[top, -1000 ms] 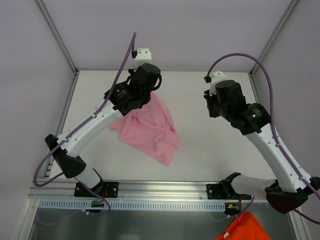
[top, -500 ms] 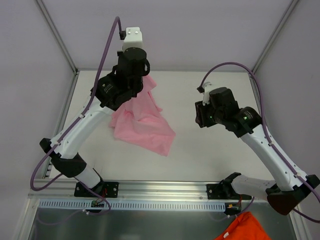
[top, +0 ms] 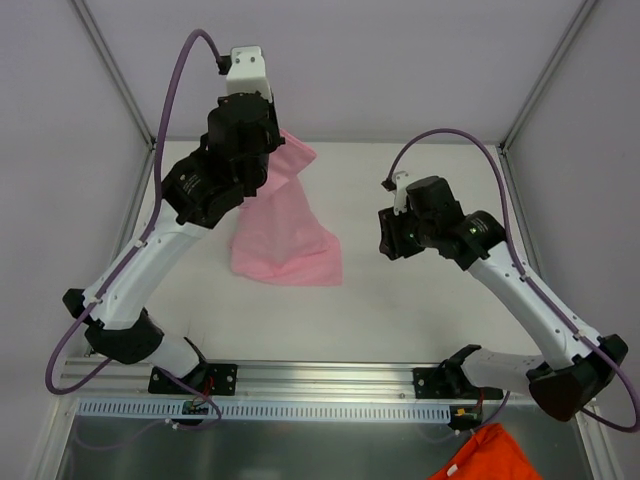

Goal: Fold and stack the t-shirts
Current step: Flatten out the tshirt

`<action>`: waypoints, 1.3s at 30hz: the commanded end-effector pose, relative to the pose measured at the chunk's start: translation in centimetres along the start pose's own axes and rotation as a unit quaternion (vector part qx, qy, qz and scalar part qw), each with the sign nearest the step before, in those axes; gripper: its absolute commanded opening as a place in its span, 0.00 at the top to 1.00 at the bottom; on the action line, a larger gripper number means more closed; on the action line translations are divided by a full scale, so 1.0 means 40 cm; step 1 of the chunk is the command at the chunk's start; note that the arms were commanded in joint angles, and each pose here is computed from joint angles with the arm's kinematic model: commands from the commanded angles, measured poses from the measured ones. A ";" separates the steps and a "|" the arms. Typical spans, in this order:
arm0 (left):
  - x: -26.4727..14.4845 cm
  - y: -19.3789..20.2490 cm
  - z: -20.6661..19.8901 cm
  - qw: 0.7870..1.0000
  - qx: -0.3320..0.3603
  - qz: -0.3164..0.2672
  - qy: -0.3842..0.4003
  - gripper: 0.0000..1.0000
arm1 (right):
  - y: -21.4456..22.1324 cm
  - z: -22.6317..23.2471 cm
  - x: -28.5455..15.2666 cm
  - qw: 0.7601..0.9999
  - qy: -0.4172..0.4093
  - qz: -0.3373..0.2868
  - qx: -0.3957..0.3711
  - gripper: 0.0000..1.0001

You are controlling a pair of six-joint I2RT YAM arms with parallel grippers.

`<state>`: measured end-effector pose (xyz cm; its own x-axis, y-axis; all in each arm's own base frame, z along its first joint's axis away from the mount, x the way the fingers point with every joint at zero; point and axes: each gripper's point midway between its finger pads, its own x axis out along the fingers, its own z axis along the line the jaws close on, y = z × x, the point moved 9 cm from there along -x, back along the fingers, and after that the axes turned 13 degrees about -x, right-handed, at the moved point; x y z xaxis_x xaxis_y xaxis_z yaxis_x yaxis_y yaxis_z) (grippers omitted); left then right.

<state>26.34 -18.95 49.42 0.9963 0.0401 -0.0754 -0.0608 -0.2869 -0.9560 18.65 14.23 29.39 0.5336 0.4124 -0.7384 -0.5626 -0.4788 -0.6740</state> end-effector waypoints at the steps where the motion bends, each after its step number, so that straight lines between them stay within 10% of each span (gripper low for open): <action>1: -0.047 0.011 0.029 0.998 -0.046 0.025 0.030 1.00 | -0.042 0.015 0.014 1.000 -0.025 -0.018 0.006 0.59; 12: -0.038 -0.079 0.035 0.998 -0.027 -0.052 -0.002 1.00 | -0.066 0.033 0.048 0.999 -0.049 -0.002 -0.010 0.56; 39: -0.084 -0.020 0.101 0.999 -0.038 -0.013 -0.014 1.00 | 0.043 0.118 0.369 0.974 -0.156 0.140 0.085 0.46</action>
<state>23.57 -16.21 48.30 0.9949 0.0438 -0.0907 -0.0723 -0.3167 -0.9458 22.06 22.08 16.43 0.1305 0.4602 -0.8782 -0.7776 -0.5020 -0.3787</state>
